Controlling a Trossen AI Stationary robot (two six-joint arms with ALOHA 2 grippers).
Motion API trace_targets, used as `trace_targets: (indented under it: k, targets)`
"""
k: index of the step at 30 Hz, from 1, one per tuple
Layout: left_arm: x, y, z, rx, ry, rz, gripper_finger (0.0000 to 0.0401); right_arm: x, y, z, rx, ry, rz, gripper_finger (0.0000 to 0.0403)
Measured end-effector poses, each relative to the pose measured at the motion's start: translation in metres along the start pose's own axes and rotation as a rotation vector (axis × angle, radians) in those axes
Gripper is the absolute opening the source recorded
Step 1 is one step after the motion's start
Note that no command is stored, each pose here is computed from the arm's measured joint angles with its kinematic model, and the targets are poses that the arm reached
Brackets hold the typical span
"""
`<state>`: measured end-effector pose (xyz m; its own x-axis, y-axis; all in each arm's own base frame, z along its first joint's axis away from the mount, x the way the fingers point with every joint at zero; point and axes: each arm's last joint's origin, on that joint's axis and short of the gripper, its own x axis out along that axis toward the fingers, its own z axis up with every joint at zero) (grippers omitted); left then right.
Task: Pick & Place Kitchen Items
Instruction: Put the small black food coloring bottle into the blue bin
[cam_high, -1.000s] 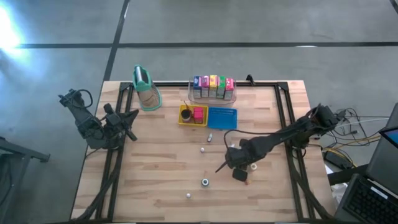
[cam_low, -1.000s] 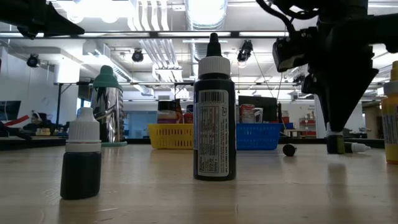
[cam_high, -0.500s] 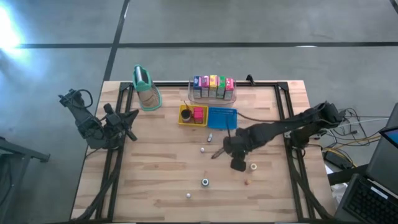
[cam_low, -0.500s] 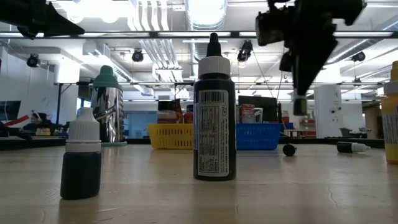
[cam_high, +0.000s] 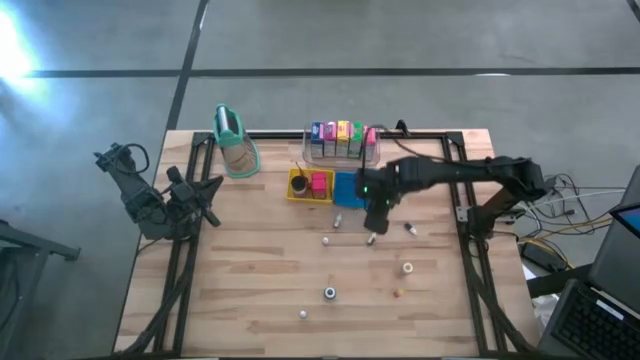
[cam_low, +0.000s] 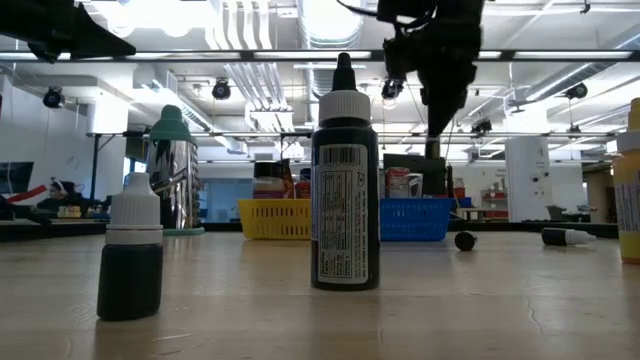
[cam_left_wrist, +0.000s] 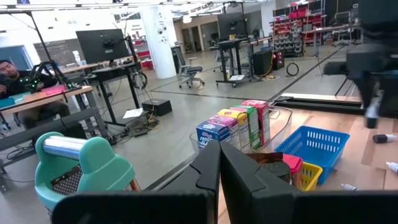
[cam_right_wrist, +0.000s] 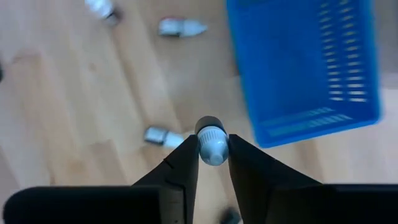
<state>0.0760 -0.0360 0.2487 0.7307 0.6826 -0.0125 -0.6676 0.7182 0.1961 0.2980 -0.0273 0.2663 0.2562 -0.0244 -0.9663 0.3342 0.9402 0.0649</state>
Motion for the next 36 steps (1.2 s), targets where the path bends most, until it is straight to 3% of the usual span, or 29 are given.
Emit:
trace_targets:
  k: [6,12,25,36]
  targets:
    - [0.000,0.000,0.000,0.000,0.000,0.000,0.0014,-0.002,-0.038,0.009,0.160,-0.023,-0.031,0.0058]
    - [0.000,0.000,0.000,0.000,0.000,0.000,0.0014,0.002,-0.061,0.013,0.247,-0.031,-0.050,0.0077]
    - [0.000,0.000,0.000,0.000,0.000,0.000,0.0014,0.031,-0.077,0.025,0.334,-0.004,-0.075,0.0058]
    - [0.000,0.000,0.000,0.000,0.000,0.000,0.0014,0.043,-0.086,0.027,0.476,0.017,-0.128,0.0080]
